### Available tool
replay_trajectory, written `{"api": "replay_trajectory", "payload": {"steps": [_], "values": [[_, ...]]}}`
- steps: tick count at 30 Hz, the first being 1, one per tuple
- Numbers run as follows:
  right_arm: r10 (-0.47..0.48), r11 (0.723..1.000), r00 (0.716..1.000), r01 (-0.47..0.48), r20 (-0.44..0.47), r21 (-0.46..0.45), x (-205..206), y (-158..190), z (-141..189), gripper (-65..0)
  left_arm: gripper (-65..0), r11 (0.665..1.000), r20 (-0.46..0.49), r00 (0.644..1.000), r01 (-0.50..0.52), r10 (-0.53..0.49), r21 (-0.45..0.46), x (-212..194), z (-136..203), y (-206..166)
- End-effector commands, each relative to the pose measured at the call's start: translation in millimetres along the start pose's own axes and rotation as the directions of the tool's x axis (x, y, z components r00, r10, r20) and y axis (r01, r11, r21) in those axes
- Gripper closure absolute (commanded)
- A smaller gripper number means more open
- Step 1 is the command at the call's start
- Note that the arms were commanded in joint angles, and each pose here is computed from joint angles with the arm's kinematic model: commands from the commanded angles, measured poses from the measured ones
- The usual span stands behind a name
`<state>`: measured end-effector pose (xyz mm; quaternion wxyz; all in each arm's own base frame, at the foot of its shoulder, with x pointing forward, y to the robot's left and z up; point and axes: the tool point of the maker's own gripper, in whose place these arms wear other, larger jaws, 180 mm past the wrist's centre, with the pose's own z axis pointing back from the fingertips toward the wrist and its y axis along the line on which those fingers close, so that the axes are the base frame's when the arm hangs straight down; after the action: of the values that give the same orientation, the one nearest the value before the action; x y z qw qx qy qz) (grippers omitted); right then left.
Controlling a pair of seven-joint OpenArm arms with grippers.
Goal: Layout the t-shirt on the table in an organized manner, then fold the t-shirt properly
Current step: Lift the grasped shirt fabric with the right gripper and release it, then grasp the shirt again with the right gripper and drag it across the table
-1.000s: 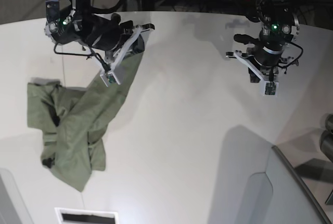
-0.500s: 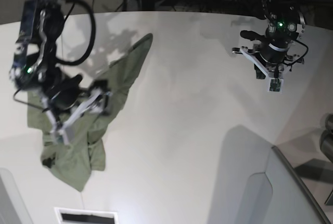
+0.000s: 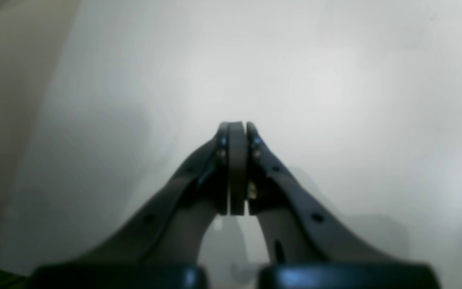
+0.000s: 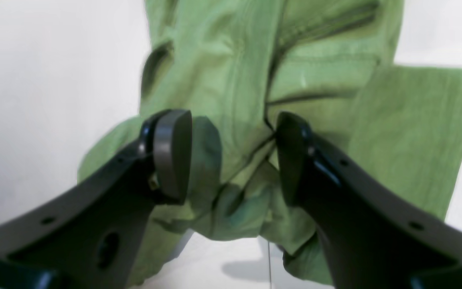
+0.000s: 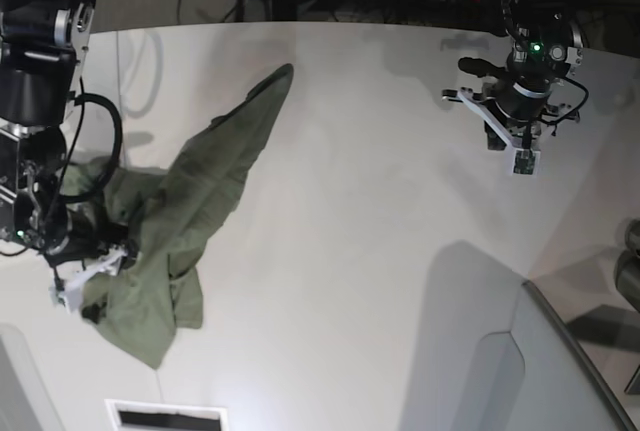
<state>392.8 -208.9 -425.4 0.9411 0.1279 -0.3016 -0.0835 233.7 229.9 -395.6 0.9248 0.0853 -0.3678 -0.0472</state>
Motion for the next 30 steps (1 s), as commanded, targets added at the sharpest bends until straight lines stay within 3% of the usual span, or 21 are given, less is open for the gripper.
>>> {"api": "replay_trajectory", "payload": {"steps": [1, 8, 10, 13, 15, 17, 21, 23, 25, 27, 29, 30], "values": [[0.012, 1.0, 0.997, -0.012, 0.07, 0.003, 29, 0, 6, -30.9, 0.0, 1.0, 0.032, 0.999, 0.002, -0.002, 0.009, 9, 1, 3], [-0.006, 1.0, 0.999, 0.005, 0.05, 0.009, 25, 1, 0, -29.1, 0.0, 1.0, 0.018, 1.0, -0.002, 0.002, 0.006, 4, -2, 2], [-0.006, 1.0, 0.999, 0.005, 0.052, 0.015, 27, 4, 0, -21.3, 0.0, 1.0, 0.02, 1.0, -0.003, 0.002, 0.006, 5, -2, 3], [-0.015, 1.0, 0.999, 0.014, 0.052, 0.019, 30, 7, -1, 0.0, 0.0, 1.0, 0.02, 1.0, -0.003, 0.002, 0.006, 5, -2, 3], [-0.017, 0.999, 0.999, 0.015, 0.033, 0.042, 30, 19, -3, -2.0, 0.0, 1.0, 0.022, 1.0, -0.003, 0.003, 0.006, 5, -2, 3], [-0.009, 0.998, 1.0, 0.008, 0.013, 0.065, 36, 32, -1, 0.0, 0.0, 1.0, 0.02, 1.0, -0.003, 0.003, 0.006, 5, -2, 3], [0.034, 0.981, 0.999, -0.035, 0.009, 0.189, 43, 106, 6, 0.0, 0.0, 1.0, 0.031, 1.0, -0.003, 0.003, 0.008, 10, -3, 4], [0.124, 0.955, 0.992, -0.124, 0.015, 0.268, 42, 164, 11, 0.0, 0.0, 1.0, 0.033, 0.999, -0.006, 0.005, 0.03, 11, -3, 12], [0.247, 0.906, 0.969, -0.238, 0.017, 0.35, 27, 228, 15, 0.0, 0.0, 0.996, 0.042, 0.998, -0.04, 0.036, 0.082, 13, 0, 34], [0.366, 0.845, 0.93, -0.34, 0.016, 0.412, 3, 274, 17, 0.0, 0.0, 0.989, 0.066, 0.996, -0.069, 0.06, 0.131, 20, 2, 54], [0.487, 0.755, 0.872, -0.451, 0.053, 0.477, -23, 321, 22, 0.0, 0.0, 0.976, 0.078, 0.993, -0.103, 0.09, 0.19, 20, 7, 79], [0.502, 0.719, 0.862, -0.461, 0.072, 0.52, -35, 344, 28, 0.0, 0.0, 0.971, 0.081, 0.992, -0.113, 0.098, 0.212, 19, 10, 89]]}}
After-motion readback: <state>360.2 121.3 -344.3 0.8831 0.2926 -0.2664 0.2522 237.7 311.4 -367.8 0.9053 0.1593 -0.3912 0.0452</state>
